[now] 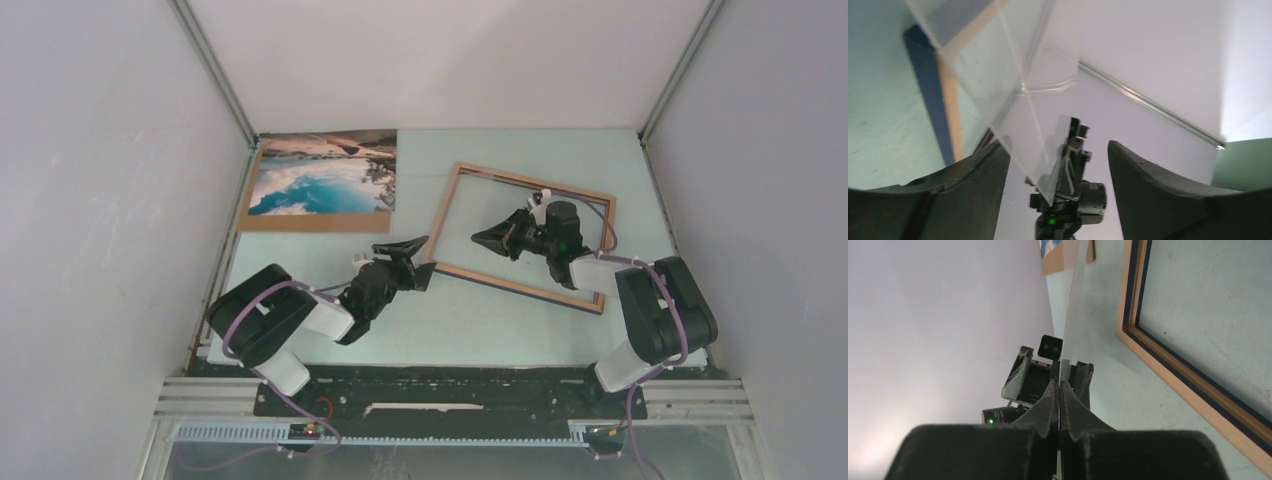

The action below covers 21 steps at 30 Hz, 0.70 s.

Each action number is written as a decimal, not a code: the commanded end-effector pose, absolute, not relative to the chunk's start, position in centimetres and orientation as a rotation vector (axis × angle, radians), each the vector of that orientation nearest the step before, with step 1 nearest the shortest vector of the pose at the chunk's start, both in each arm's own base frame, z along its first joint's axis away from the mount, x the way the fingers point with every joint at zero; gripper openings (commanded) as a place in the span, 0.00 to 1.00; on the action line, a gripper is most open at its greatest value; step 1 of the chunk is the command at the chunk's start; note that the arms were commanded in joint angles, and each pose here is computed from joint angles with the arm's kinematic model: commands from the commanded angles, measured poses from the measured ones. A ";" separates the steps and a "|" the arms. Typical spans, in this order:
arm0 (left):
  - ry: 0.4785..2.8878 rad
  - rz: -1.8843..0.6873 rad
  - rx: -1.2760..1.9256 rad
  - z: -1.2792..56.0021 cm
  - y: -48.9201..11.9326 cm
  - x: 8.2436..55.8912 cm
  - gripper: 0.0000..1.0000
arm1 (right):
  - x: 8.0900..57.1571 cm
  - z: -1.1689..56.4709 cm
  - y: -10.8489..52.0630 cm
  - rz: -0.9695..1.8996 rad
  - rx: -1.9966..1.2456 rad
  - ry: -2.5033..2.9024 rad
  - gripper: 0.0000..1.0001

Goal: Put the photo into the frame

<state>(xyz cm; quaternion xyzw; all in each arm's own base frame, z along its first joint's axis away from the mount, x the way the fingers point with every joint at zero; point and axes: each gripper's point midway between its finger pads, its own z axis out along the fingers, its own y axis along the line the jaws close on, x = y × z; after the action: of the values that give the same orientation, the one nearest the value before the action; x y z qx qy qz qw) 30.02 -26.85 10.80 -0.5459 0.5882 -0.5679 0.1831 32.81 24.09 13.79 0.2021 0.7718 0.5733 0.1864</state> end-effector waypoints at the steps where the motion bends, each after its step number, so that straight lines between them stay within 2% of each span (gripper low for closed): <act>1: 1.402 -1.785 -1.497 14.9 -26.6 31.6 0.69 | 32.8 14.4 24.7 1.646 0.627 2.137 0.00; 4: 1.353 -1.848 -1.486 15.2 -26.9 31.9 0.55 | 32.6 13.8 24.8 1.622 0.680 2.156 0.00; 6: 1.362 -1.870 -1.496 14.8 -27.2 31.8 0.49 | 32.6 13.2 24.5 1.585 0.713 2.174 0.00; 11: 1.397 -1.875 -1.470 14.6 -27.7 31.6 0.31 | 32.7 12.3 23.9 1.538 0.771 2.203 0.08; 13: 1.399 -1.879 -1.469 14.6 -27.8 31.7 0.23 | 32.8 12.1 23.7 1.522 0.795 2.213 0.20; 16: 1.424 -1.891 -1.458 14.5 -28.4 31.6 0.06 | 33.2 12.1 23.3 1.490 0.802 2.250 0.36; 19: 1.444 -1.896 -1.452 14.2 -28.7 31.6 0.05 | 33.5 11.9 22.6 1.464 0.841 2.249 0.55; 21: 1.453 -1.890 -1.441 14.1 -28.8 31.5 0.05 | 34.0 11.9 22.3 1.464 0.858 2.249 0.64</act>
<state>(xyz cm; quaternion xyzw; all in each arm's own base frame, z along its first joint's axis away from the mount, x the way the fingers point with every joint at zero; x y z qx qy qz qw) 31.13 -27.67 10.68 -0.5318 0.5468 -0.6181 0.1898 32.69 23.36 11.07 0.2869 0.7880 0.5249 0.1454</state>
